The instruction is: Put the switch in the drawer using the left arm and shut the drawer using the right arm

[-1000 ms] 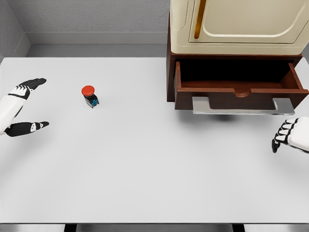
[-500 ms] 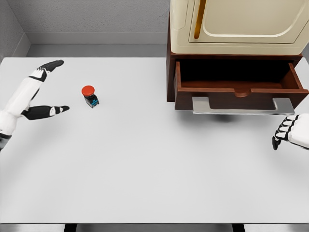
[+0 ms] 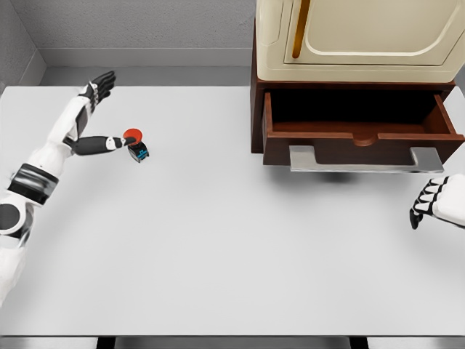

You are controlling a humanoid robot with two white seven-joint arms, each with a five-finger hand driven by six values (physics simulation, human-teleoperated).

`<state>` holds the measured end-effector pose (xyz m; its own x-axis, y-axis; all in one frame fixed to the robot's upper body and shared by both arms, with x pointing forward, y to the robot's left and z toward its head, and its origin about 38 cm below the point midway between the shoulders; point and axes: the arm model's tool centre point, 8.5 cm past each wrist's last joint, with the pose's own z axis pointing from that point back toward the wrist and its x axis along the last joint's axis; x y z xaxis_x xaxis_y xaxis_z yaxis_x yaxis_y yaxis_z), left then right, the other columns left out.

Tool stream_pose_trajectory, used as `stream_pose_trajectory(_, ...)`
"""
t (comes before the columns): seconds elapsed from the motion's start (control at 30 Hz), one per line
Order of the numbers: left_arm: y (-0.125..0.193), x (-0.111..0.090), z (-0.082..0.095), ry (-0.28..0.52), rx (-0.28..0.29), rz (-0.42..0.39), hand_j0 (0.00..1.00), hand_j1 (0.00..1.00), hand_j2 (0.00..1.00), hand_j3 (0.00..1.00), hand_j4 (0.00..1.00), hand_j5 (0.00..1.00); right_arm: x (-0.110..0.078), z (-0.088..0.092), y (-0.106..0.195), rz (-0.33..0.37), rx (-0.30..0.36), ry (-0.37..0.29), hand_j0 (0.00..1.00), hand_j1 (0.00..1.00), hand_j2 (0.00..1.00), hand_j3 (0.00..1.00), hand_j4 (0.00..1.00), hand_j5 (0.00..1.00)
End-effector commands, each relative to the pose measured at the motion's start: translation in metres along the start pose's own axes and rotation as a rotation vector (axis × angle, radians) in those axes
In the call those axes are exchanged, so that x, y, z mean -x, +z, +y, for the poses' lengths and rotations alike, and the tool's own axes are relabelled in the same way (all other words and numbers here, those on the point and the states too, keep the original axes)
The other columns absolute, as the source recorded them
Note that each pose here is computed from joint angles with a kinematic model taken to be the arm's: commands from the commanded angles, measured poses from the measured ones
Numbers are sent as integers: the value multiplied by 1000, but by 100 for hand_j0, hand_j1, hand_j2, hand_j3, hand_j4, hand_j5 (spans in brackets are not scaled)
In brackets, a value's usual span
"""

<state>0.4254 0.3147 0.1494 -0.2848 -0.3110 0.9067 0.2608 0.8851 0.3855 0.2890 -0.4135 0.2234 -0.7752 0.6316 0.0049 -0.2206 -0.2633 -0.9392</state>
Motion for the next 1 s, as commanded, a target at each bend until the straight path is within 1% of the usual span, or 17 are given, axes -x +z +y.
stream_pose_trajectory(0.0, 0, 11, -4, 93, -11, 69, 100, 100, 100, 100, 100, 100, 0, -1, 1, 0, -1, -3, 36, 36, 36, 36, 36, 36)
stream_pose_trajectory(0.03, 0, 13, -4, 144, -19, 84, 100, 100, 100, 100, 100, 100, 0, -1, 1, 0, -1, -3, 36, 36, 36, 36, 36, 36)
stream_pose_trajectory(0.17, 2, 15, -5, 164, -24, 89, 100, 100, 100, 100, 100, 100, 0, -1, 1, 0, -1, -3, 36, 36, 36, 36, 36, 36)
stream_pose_trajectory(0.23, 2, 25, -10, 192, -35, 110, 100, 100, 100, 100, 100, 100, 0, 0, 1, 0, -2, -4, 36, 36, 36, 36, 36, 36)
stream_pose_trajectory(0.27, 2, 27, -12, 197, -36, 114, 100, 100, 100, 100, 100, 100, 0, 0, 0, 0, -1, -5, 36, 36, 36, 36, 36, 36)
stream_pose_trajectory(0.4, 4, 43, -10, 198, -53, 159, 100, 100, 100, 100, 100, 100, 0, 0, 0, 0, -1, -5, 36, 36, 36, 36, 36, 36)
stream_pose_trajectory(0.5, -1, 50, -8, 202, -65, 179, 100, 100, 100, 100, 100, 100, 0, 0, 0, -1, -2, -6, 36, 36, 36, 36, 36, 36)
stream_pose_trajectory(0.63, -4, 50, -21, 173, -47, 176, 100, 100, 100, 100, 100, 100, 0, 0, 1, -1, -3, -5, 36, 36, 36, 36, 36, 36)
stream_pose_trajectory(0.77, -2, 49, -27, 155, -31, 173, 100, 100, 100, 100, 100, 100, 0, 1, 0, 0, -1, -7, 36, 36, 36, 36, 36, 36)
stream_pose_trajectory(0.8, -3, 50, -31, 147, -24, 176, 100, 100, 100, 100, 100, 100, 0, 1, 0, 0, -1, -7, 36, 36, 36, 36, 36, 36)
stream_pose_trajectory(0.83, -4, 50, -35, 111, -13, 170, 100, 100, 100, 100, 100, 100, 0, 1, 0, 0, -1, -7, 36, 36, 36, 36, 36, 36)
stream_pose_trajectory(0.87, -5, 51, -38, 102, -11, 169, 100, 100, 100, 100, 100, 100, 0, 1, 0, 0, -1, -7, 36, 36, 36, 36, 36, 36)
stream_pose_trajectory(0.97, -6, 52, -38, 106, -13, 173, 100, 100, 100, 100, 100, 100, 0, 1, 0, 0, -1, -7, 36, 36, 36, 36, 36, 36)
